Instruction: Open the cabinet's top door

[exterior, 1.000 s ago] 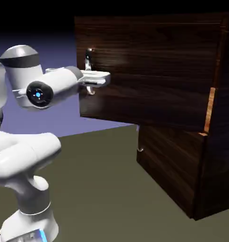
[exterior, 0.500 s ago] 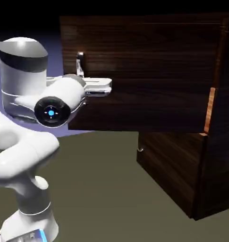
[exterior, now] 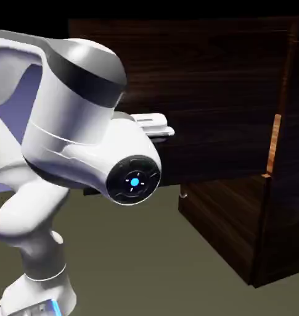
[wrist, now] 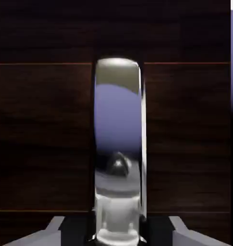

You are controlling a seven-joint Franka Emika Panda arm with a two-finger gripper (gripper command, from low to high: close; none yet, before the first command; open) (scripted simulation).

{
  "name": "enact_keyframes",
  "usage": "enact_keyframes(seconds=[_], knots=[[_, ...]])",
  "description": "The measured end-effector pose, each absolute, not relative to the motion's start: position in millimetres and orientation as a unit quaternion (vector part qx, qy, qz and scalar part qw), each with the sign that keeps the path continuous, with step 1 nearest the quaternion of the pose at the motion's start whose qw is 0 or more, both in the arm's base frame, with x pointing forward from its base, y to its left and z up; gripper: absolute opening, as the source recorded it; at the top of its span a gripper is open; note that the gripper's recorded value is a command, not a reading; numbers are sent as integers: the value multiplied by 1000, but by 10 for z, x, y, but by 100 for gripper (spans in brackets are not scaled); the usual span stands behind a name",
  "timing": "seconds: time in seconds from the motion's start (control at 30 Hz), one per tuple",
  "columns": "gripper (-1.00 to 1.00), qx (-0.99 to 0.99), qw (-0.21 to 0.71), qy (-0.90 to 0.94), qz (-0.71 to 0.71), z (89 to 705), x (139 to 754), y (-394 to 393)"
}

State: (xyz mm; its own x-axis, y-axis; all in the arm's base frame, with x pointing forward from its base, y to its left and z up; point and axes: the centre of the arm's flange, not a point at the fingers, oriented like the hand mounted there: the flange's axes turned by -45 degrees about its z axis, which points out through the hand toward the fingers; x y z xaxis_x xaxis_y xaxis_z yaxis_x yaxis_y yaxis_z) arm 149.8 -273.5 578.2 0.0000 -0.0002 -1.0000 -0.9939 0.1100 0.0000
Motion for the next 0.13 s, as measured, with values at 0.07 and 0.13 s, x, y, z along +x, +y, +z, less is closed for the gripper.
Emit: enact_keyframes(seconds=[0.07, 0.13], knots=[[-100, -481, 518, 518, 481, 5782, 1538, -2886], [100, -489, 510, 510, 489, 5782, 1577, -3018]])
